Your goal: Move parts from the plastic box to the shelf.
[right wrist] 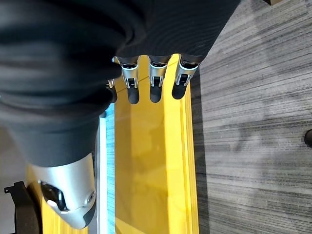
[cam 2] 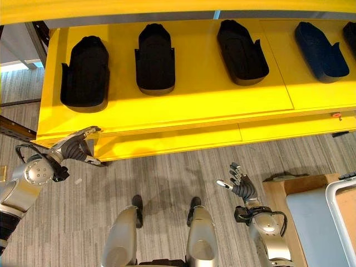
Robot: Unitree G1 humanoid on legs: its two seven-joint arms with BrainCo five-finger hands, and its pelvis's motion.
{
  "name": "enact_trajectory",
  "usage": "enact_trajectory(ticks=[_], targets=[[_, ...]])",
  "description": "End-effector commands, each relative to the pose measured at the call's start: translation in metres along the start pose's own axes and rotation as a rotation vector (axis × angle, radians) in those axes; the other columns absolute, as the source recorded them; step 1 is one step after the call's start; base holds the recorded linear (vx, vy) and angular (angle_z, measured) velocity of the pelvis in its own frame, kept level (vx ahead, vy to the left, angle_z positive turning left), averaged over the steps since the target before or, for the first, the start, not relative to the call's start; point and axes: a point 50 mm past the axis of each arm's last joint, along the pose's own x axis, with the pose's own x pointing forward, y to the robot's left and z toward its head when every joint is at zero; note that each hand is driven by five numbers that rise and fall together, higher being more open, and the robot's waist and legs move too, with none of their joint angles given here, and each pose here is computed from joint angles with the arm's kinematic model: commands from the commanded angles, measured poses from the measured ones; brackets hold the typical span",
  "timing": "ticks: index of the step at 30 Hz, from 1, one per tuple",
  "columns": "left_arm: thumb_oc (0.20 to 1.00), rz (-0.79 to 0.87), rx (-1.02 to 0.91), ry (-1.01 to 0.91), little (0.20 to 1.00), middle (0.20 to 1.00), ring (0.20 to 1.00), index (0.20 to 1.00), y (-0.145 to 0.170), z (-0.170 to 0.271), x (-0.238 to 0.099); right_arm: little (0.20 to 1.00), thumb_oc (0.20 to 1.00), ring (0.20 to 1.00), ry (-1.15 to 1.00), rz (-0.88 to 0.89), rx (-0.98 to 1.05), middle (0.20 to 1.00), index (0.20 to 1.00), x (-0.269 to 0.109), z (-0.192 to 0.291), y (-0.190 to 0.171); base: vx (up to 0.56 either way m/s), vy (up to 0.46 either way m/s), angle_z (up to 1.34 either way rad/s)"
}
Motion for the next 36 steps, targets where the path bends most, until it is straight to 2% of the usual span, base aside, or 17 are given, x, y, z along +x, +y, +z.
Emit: enact_trajectory(ticks=[1,9,30,36], targets=[[1.000,0.033,0.014,0.019,1.000,1.000,1.000,1.000,0.003,-0.003,0.002,1.000,1.000,1.000,-0.051,-0.007,-0.021,1.000,1.000,-0.007,0.010,-0.009,0.00,0.000,0.00],[1.000,0.031,0.007,0.074,1.000,1.000,1.000,1.000,0.002,-0.012,0.009,1.000,1.000,1.000,-0.041,-0.003,-0.025,1.000,1.000,-0.008,0.008,-0.009,0.00,-0.001,-0.01],[1.000,0.047,0.007,0.060,1.000,1.000,1.000,1.000,0.009,-0.010,0.011,1.000,1.000,1.000,-0.065,0.061,-0.030,1.000,1.000,-0.006,0.012,-0.002,0.00,0.000,0.00],[1.000,0.046,0.006,0.039,1.000,1.000,1.000,1.000,0.014,-0.007,0.012,1.000,1.000,1.000,-0.083,0.092,0.056,1.000,1.000,-0.006,0.011,0.002,0.00,0.000,0.00]])
